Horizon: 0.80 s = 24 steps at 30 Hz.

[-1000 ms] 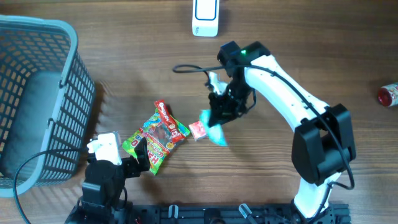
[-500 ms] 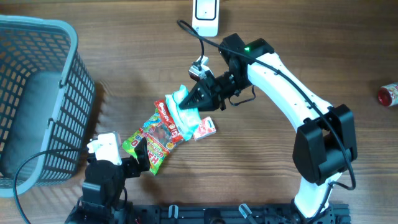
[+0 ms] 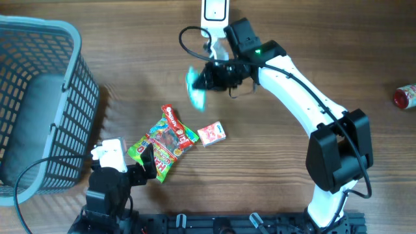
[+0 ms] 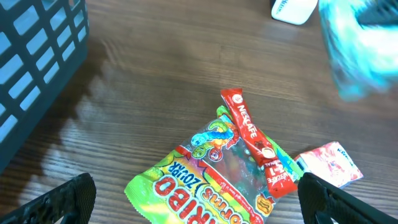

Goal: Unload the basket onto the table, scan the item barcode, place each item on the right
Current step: 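Lift the wipes pack with the right gripper toward the scanner, then hold the wipes pack in front of the white scanner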

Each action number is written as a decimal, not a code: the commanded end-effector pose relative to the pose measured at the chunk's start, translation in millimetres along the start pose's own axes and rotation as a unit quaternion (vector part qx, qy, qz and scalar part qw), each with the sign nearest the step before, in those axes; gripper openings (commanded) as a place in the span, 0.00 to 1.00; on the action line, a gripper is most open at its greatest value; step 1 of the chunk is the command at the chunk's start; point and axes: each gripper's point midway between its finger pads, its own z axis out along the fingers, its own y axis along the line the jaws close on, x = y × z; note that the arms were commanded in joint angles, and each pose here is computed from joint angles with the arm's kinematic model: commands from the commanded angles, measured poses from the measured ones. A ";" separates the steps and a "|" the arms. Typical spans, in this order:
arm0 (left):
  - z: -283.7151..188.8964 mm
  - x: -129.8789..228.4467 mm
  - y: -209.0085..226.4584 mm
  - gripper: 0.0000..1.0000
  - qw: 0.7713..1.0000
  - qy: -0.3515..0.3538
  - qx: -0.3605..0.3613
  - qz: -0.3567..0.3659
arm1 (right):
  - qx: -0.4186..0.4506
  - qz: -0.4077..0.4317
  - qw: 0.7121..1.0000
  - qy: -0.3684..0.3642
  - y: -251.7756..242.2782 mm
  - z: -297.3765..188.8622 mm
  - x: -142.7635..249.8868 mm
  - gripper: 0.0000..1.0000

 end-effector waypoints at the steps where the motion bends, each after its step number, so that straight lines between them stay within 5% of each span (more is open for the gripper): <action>1: 1.2 2.3 -0.4 1.00 1.000 0.001 0.003 -0.004 | 0.147 -0.089 0.979 -0.106 -38.7 -13.1 -50.4 0.04; 9: 1.2 2.3 -0.4 1.00 1.000 0.001 0.003 -0.004 | 0.294 -0.205 0.897 -0.258 -75.1 -28.0 -140.0 0.04; 24: 1.2 2.3 -0.4 1.00 1.000 0.001 0.003 -0.004 | 0.420 -0.317 0.792 -0.310 -110.9 -18.3 -244.2 0.04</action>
